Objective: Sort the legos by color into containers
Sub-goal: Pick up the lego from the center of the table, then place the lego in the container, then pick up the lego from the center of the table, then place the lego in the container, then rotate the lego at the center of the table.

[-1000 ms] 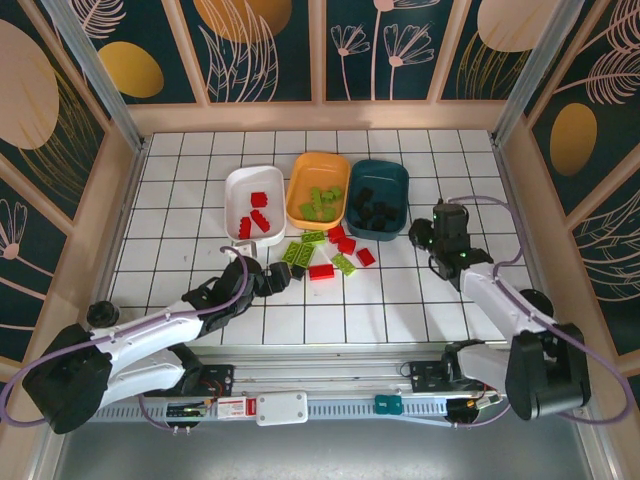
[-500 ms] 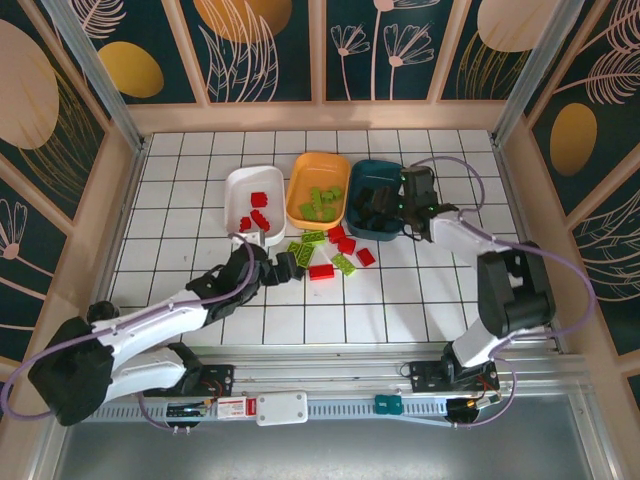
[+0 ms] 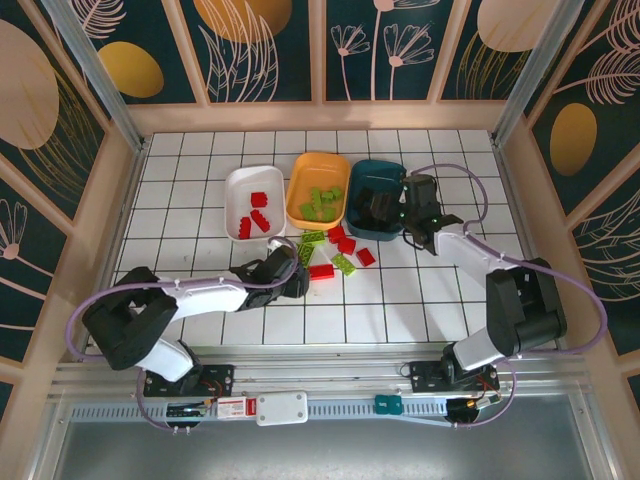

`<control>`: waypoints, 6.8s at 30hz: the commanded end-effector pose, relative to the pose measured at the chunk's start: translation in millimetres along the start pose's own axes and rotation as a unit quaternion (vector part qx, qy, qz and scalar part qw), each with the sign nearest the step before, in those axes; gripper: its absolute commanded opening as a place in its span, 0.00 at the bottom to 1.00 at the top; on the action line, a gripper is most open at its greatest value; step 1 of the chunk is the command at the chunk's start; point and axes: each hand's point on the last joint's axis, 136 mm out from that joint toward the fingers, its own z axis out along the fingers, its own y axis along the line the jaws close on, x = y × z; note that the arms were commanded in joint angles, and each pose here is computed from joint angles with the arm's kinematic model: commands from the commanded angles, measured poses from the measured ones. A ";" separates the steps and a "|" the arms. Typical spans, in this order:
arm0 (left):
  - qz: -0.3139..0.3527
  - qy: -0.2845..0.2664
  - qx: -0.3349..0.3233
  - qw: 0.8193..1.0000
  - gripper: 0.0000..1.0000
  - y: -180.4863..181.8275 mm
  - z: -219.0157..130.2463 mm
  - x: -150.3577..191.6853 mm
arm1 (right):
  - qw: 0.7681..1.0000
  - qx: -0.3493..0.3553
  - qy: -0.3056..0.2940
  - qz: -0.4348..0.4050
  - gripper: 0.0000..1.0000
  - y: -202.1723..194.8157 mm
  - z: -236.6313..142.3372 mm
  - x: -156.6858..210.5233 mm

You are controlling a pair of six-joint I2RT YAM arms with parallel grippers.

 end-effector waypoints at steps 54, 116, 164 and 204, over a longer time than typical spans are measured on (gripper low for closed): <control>0.003 -0.113 0.204 0.972 0.85 -201.7 22.7 -253.3 | 0.998 -0.066 0.020 0.014 0.70 6.7 -72.1 136.4; -0.234 -0.173 0.016 0.956 0.99 91.6 -100.5 21.2 | 0.947 -0.230 0.093 -0.205 0.31 299.9 102.1 74.8; -0.048 -0.067 -0.051 0.995 0.58 31.2 20.6 -72.7 | 0.990 -0.124 -0.046 -0.039 0.67 79.4 -73.6 69.6; 0.046 0.017 -0.044 0.998 0.81 15.8 -19.2 13.1 | 0.987 -0.139 -0.070 -0.033 0.67 77.1 -96.8 62.2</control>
